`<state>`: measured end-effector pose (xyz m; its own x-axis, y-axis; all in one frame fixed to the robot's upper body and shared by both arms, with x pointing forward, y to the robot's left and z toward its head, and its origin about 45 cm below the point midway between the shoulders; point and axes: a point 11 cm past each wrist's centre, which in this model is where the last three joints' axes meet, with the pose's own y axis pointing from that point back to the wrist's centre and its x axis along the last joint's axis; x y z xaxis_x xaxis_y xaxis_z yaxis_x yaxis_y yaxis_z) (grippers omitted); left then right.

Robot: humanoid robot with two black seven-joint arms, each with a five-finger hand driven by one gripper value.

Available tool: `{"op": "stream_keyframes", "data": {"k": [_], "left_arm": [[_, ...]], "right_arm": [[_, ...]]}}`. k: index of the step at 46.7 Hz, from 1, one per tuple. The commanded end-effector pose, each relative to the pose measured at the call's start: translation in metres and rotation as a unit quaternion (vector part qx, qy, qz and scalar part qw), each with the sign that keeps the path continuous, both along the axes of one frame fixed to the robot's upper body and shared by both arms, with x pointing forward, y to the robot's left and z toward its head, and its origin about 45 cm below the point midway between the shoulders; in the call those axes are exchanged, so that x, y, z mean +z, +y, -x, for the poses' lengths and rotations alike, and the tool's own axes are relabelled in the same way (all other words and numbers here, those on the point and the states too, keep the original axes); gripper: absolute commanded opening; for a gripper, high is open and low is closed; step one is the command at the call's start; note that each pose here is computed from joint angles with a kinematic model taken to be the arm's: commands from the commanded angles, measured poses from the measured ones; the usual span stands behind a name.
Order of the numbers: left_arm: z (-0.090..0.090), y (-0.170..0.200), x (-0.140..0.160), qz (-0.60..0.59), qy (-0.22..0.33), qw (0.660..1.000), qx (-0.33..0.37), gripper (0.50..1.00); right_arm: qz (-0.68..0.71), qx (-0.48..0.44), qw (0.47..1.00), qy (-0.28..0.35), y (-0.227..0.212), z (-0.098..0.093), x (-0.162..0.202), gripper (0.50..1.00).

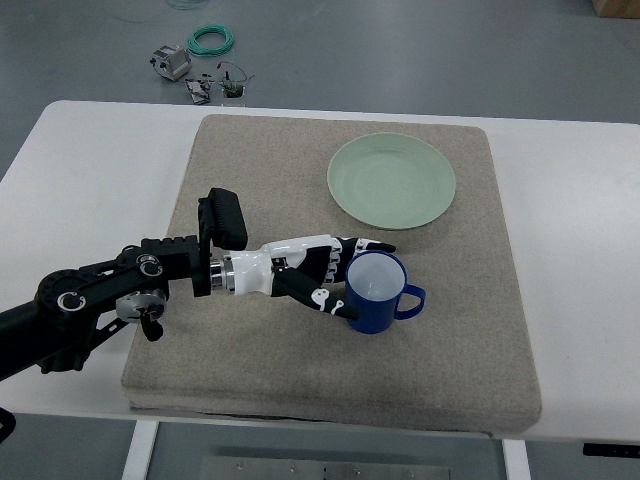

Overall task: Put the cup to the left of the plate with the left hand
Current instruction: 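Close the left hand fingers around the blue mug body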

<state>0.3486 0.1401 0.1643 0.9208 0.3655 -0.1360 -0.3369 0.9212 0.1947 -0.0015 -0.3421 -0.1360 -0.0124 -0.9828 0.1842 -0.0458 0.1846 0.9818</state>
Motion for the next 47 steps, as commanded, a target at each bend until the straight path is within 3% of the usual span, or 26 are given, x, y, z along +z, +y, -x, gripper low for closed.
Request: {"op": "stream_keyframes", "data": {"k": [1, 47], "left_arm": [[-0.002, 0.003, -0.002, -0.004, 0.001, 1.000, 0.006, 0.996], [-0.004, -0.022, -0.006, 0.002, 0.001, 1.000, -0.006, 0.994]], "right_arm": [[0.000, 0.000, 1.000, 0.000, 0.000, 0.000, 0.000, 0.934], [0.000, 0.000, 1.000, 0.000, 0.000, 0.000, 0.000, 0.934]]}}
